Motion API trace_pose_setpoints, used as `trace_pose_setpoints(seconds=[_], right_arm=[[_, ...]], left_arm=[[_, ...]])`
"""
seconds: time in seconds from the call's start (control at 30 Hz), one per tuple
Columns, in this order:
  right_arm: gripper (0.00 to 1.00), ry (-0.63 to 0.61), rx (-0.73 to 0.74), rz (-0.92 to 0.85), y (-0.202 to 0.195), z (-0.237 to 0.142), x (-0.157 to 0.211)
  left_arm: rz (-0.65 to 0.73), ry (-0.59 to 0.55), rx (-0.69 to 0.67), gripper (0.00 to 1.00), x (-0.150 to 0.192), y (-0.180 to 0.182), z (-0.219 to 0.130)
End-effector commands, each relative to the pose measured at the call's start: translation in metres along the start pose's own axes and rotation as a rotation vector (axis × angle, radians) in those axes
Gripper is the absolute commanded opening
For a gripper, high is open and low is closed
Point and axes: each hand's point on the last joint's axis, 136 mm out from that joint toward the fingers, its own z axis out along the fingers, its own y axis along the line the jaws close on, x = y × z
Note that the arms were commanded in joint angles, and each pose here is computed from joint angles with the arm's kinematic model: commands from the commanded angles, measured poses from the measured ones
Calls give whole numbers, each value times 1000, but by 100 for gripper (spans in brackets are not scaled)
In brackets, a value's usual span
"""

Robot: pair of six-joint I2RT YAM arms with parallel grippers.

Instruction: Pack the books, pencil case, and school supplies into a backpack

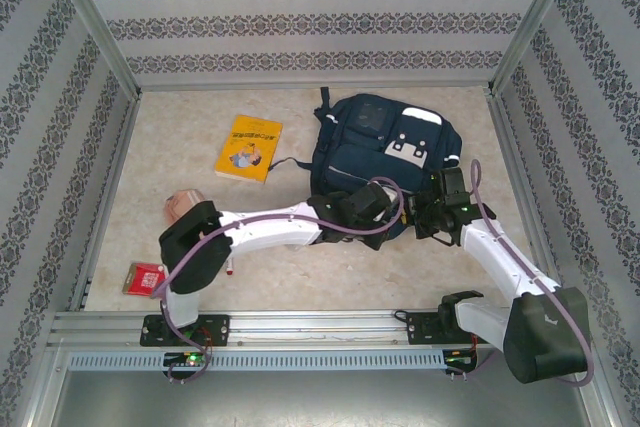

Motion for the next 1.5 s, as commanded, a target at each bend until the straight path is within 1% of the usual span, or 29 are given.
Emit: trace_pose_setpoints(seconds=[0.0, 0.07, 0.13, 0.23, 0.3, 0.33, 0.37, 0.4, 0.43, 0.47, 0.53, 0.63, 0.7, 0.77, 0.8, 0.9, 0.97, 1.03, 1.07, 1.1, 1.13, 1.17, 1.2, 1.23, 1.27, 1.33, 1.4, 1.43, 1.47], right_arm=[[0, -84, 17, -24, -6, -2, -29], [0, -80, 30, -52, -6, -2, -36], [0, -78, 44, -87, -5, -3, -40], [0, -69, 34, -108, -1, -1, -46], [0, -53, 29, -115, 2, 1, -51], [4, -42, 32, -121, 3, 1, -52], [13, -33, 41, -128, 4, 0, -52], [38, -24, 63, -129, 2, -1, -51], [54, -8, 86, -131, 0, -4, -48], [59, 9, 95, -129, -1, -7, -44], [64, 44, 137, -89, -11, -17, -31], [68, 36, 138, -78, -18, -31, -9], [69, 38, 102, -74, -18, -30, 7], [71, 60, 101, -46, -23, -27, 23], [71, 49, 105, -49, -26, -25, 28], [71, -20, 128, -68, -34, -21, 33], [69, -29, 161, -59, -44, -15, 34], [67, -37, 201, -69, -53, -9, 35], [63, -43, 219, -75, -57, -8, 35], [55, -49, 224, -92, -58, -6, 34], [44, -57, 232, -102, -60, -5, 32], [31, -69, 233, -108, -61, -5, 29], [16, -82, 227, -122, -61, -6, 26], [5, -96, 218, -134, -59, -8, 23], [0, -107, 213, -145, -58, -10, 19], [0, -126, 198, -170, -53, -17, 9], [0, -135, 200, -178, -55, -23, -1], [0, -140, 198, -181, -56, -25, -9], [0, -143, 194, -180, -58, -27, -15]], left_arm=[[27, -28, -172, 0, 14, 40, -29], [12, -13, -218, 0, 33, 61, -35], [21, -7, -227, 0, 45, 71, -44], [48, -8, -229, 0, 52, 79, -55], [40, -10, -196, 0, 51, 83, -58], [35, -9, -156, 0, 49, 81, -57], [42, -6, -120, 0, 47, 79, -56], [58, -2, -88, 0, 44, 74, -55], [83, 5, -55, 0, 43, 68, -54], [103, 13, -13, 0, 42, 60, -52], [121, 24, 103, 0, 41, 37, -49], [127, 9, 233, 0, 38, 10, -46], [148, -2, 284, 0, 36, -4, -44], [165, -8, 308, 0, 33, -15, -42], [170, -4, 321, 0, 32, -20, -40], [162, -1, 359, 0, 29, -32, -33], [146, -16, 380, 0, 25, -36, -31], [149, -32, 361, 0, 22, -34, -30], [156, -38, 341, 0, 21, -30, -31], [169, -42, 311, 0, 20, -26, -31], [180, -45, 276, 0, 20, -20, -31], [188, -46, 241, 0, 21, -14, -31], [204, -49, 184, 0, 21, -3, -31], [220, -46, 113, 0, 22, 9, -32], [231, -51, 37, 0, 22, 23, -33], [258, -64, -130, 0, 23, 58, -38], [264, -84, -230, 0, 22, 90, -41], [225, -96, -299, 0, 21, 113, -42], [174, -99, -337, 0, 20, 130, -43]])
